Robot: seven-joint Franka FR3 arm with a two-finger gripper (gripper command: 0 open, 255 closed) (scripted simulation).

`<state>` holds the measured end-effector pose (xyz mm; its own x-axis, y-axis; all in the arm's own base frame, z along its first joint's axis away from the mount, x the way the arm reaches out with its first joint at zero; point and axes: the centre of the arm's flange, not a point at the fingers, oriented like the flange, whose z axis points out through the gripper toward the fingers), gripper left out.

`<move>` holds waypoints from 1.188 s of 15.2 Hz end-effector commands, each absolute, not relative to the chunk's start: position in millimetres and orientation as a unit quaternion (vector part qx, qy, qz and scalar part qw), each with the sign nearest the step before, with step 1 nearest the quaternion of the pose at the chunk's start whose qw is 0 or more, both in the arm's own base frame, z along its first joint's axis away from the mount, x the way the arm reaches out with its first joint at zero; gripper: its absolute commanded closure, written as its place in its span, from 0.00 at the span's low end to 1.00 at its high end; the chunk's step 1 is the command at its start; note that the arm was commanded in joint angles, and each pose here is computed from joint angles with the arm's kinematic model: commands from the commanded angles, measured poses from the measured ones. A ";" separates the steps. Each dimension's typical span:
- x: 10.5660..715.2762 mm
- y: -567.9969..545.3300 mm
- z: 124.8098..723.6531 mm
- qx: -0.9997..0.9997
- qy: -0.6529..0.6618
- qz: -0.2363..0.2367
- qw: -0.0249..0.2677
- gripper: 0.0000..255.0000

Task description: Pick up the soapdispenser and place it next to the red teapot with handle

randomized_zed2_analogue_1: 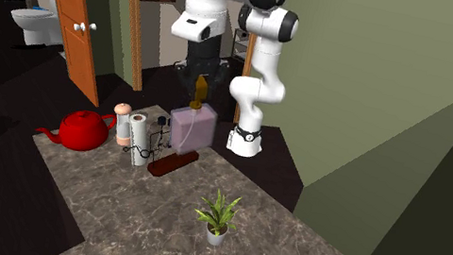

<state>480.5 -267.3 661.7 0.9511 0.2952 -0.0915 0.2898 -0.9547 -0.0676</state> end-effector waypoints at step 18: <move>381.8 -330.1 699.6 -0.987 -0.148 0.050 0.027 1.00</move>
<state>393.4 -316.9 701.3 0.9513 0.2942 -0.0916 0.2888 -0.9550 -0.0677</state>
